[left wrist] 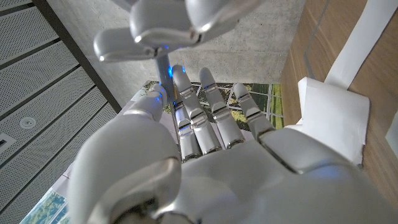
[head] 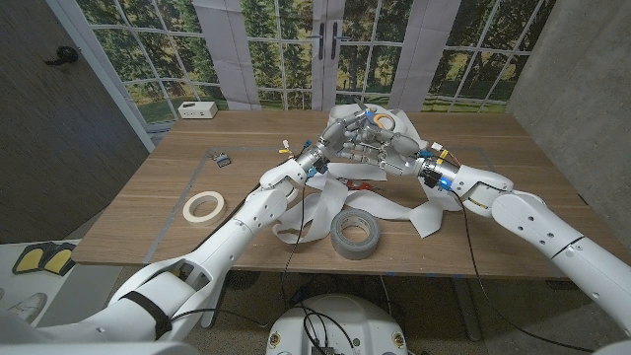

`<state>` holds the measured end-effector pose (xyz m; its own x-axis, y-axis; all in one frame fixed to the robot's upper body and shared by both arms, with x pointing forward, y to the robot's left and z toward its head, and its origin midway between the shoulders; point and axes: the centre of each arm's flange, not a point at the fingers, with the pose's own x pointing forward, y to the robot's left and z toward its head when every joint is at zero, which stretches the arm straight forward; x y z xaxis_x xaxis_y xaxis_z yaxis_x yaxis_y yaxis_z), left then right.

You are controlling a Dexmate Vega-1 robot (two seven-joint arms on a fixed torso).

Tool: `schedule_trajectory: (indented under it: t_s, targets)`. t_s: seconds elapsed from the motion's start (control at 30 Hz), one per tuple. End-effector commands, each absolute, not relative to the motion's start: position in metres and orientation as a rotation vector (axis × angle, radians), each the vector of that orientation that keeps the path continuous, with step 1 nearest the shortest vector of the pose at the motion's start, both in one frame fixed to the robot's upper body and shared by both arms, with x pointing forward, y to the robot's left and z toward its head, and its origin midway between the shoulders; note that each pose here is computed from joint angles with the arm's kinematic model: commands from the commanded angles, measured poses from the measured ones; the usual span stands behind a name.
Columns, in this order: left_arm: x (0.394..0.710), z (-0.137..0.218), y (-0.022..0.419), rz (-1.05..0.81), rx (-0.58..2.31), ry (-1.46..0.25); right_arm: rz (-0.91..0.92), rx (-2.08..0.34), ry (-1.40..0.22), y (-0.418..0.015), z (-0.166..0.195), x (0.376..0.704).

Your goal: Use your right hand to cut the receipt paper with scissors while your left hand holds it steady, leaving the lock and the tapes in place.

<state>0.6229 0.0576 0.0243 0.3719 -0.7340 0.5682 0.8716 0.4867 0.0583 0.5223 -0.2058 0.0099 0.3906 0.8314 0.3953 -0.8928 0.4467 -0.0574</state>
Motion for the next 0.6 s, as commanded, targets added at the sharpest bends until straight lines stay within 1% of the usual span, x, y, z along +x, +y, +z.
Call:
schedule_trajectory:
  t_s: [0.03, 0.27, 0.6]
  targets:
    - [0.6267, 0.0244, 0.0535, -1.074, -0.326, -0.561, 1.130, 0.192, -0.427, -0.2065, 0.0104, 0.5233]
    - [0.6289, 0.0264, 0.0506, -1.068, -0.337, -0.568, 1.166, 0.227, -0.475, -0.2073, 0.0110, 0.5241]
    - [0.6286, 0.0316, 0.0503, -1.075, -0.313, -0.621, 1.159, 0.287, -0.464, -0.2057, 0.0086, 0.5242]
